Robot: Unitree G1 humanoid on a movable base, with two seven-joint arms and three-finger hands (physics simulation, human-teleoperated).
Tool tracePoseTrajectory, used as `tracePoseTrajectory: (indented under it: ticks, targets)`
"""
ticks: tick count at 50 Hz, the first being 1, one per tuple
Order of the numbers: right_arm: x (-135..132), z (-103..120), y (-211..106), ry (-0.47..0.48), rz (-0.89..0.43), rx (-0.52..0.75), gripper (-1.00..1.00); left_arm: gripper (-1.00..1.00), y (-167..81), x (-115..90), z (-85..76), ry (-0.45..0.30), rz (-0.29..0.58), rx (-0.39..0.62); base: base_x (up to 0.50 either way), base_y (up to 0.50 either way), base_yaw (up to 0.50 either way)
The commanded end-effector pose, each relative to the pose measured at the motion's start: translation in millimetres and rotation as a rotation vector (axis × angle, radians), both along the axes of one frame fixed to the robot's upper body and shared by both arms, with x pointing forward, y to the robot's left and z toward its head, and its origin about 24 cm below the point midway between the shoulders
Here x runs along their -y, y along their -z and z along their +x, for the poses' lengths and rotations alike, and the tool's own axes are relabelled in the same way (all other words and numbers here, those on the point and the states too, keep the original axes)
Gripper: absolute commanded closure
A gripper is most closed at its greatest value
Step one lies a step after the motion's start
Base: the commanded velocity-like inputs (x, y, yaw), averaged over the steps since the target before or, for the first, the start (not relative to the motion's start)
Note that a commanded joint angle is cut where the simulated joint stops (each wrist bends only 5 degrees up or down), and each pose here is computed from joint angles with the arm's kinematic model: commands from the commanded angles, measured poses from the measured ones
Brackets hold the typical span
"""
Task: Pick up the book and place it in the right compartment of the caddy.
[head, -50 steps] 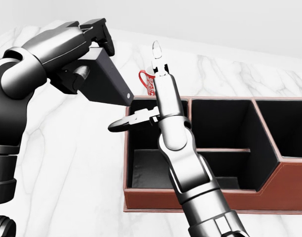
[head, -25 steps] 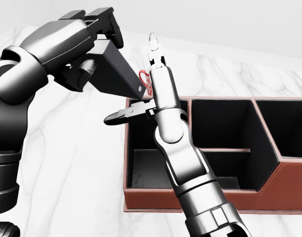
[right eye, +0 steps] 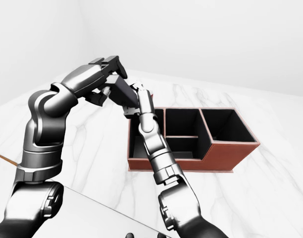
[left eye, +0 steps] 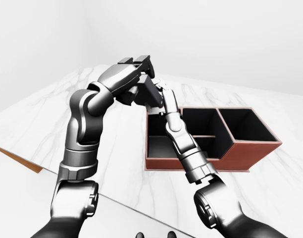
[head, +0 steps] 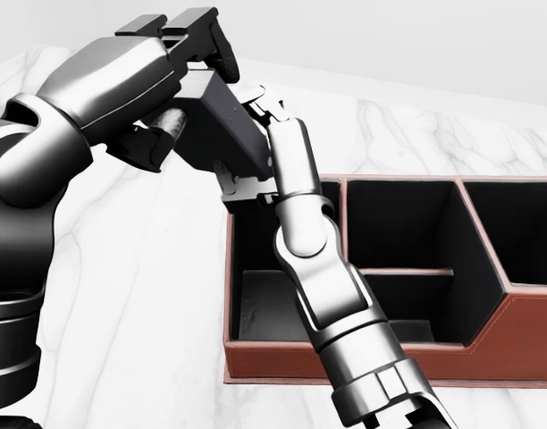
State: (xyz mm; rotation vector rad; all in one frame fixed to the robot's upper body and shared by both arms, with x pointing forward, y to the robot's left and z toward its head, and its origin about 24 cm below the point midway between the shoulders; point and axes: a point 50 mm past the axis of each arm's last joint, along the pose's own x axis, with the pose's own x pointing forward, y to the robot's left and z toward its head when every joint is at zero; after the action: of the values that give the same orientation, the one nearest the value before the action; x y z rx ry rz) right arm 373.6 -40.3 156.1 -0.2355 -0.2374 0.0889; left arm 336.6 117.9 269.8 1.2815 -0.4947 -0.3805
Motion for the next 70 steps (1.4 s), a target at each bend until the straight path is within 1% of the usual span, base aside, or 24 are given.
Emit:
tracePoseTrajectory:
  ticks: [1, 4, 13, 14, 15, 18, 21, 23, 24, 28, 32, 35, 38, 40, 42, 51, 61, 62, 63, 65, 66, 67, 69, 70]
  targets:
    - [2.1, 0.4, 7.9, 0.026, 0.008, -0.004, 1.0, 1.0, -9.3, -1.2, -4.3, -0.016, 0.0, 0.048, 0.0, 0.0, 0.0]
    - [2.0, 1.3, -1.1, 0.027, 0.006, -0.006, 1.0, 1.0, -7.1, -1.3, -4.8, -0.016, 0.001, 0.044, 0.0, 0.0, 0.0]
    - [2.3, 1.3, 8.0, 0.031, 0.003, -0.005, 1.0, 1.0, -9.3, -0.4, -5.1, -0.011, 0.0, 0.05, 0.0, 0.0, 0.0]
    - [2.3, 1.3, 7.4, 0.032, 0.004, -0.004, 1.0, 0.37, -12.7, 0.2, -4.9, -0.006, -0.005, 0.057, 0.0, 0.0, 0.0]
    - [2.4, 1.3, 7.4, 0.032, 0.004, -0.004, 1.0, -1.0, -13.3, 0.7, -6.2, -0.001, -0.008, 0.062, 0.0, 0.0, 0.0]
    - [3.1, 2.4, -7.6, 0.035, 0.004, -0.002, 1.0, -1.0, -12.7, 3.4, -11.7, 0.023, -0.023, 0.075, 0.0, 0.0, 0.0]
    - [3.5, 1.9, 5.0, 0.037, 0.005, -0.001, 1.0, -1.0, -11.2, 3.3, -11.9, 0.027, -0.028, 0.069, 0.0, 0.0, 0.0]
    - [3.5, 2.8, -9.5, 0.036, 0.005, 0.001, 1.0, -1.0, -12.1, 4.4, -12.5, 0.036, -0.035, 0.071, 0.0, 0.0, 0.0]
    - [3.5, 1.4, 0.9, 0.036, 0.005, 0.001, 1.0, -1.0, -12.4, 4.4, -14.3, 0.04, -0.036, 0.078, 0.0, 0.0, 0.0]
    - [4.3, 1.8, 4.0, 0.043, 0.003, 0.003, 1.0, -1.0, -22.0, 6.6, -23.6, 0.061, -0.042, 0.133, 0.0, 0.0, 0.0]
    - [4.1, 2.2, -12.5, 0.041, 0.006, 0.006, 1.0, -1.0, -20.6, 5.7, -27.9, 0.066, -0.044, 0.143, 0.0, 0.0, 0.0]
    - [3.9, 0.9, 3.7, 0.041, 0.004, 0.002, 1.0, -1.0, -20.6, 5.5, -29.7, 0.069, -0.048, 0.148, 0.0, 0.0, 0.0]
    - [4.0, 1.7, 4.9, 0.042, 0.004, 0.002, 1.0, -1.0, -31.5, 7.6, -36.0, 0.087, -0.054, 0.197, 0.0, 0.0, 0.0]
    - [3.9, 2.8, -10.0, 0.042, 0.005, 0.003, 1.0, -1.0, -33.4, 7.3, -38.9, 0.092, -0.058, 0.211, 0.0, 0.0, 0.0]
    - [4.3, 2.4, -10.7, 0.043, 0.005, 0.003, 1.0, -1.0, -37.5, 7.1, -42.6, 0.098, -0.062, 0.232, 0.0, 0.0, 0.0]
    - [4.1, 2.3, -9.7, 0.045, 0.007, 0.001, 1.0, -1.0, -61.4, -7.2, -48.8, 0.067, -0.102, 0.288, 0.0, 0.0, 0.0]
    - [4.5, 2.4, -10.0, 0.046, 0.006, -0.001, 1.0, -1.0, -78.8, -25.8, -39.0, -0.002, -0.12, 0.272, 0.0, 0.0, 0.0]
    - [4.8, 1.3, 1.2, 0.046, 0.007, -0.002, 1.0, -1.0, -77.9, -28.3, -36.9, -0.018, -0.131, 0.258, 0.0, 0.0, 0.0]
    - [5.1, 2.8, -7.5, 0.047, 0.008, -0.002, 1.0, -1.0, -75.0, -31.8, -33.3, -0.036, -0.132, 0.238, 0.0, 0.0, 0.0]
    - [5.6, 2.7, -3.7, 0.049, 0.009, -0.001, 1.0, -1.0, -67.4, -37.0, -27.0, -0.058, -0.129, 0.199, 0.0, 0.0, 0.0]
    - [5.6, 3.0, -9.2, 0.05, 0.01, -0.002, 1.0, -1.0, -57.6, -41.4, -19.1, -0.081, -0.104, 0.158, 0.0, 0.0, 0.0]
    - [5.7, 1.8, -0.4, 0.051, 0.01, -0.002, 1.0, -1.0, -54.6, -43.1, -16.0, -0.089, -0.107, 0.14, 0.0, 0.0, 0.0]
    - [5.5, 1.0, 6.3, 0.051, 0.011, -0.002, 1.0, -1.0, -50.7, -46.7, -11.1, -0.106, -0.117, 0.11, 0.0, 0.0, 0.0]
    - [5.4, 1.9, -4.2, 0.051, 0.011, -0.002, 1.0, -1.0, -47.5, -49.2, -5.4, -0.12, -0.15, 0.072, 0.0, 0.0, 0.0]
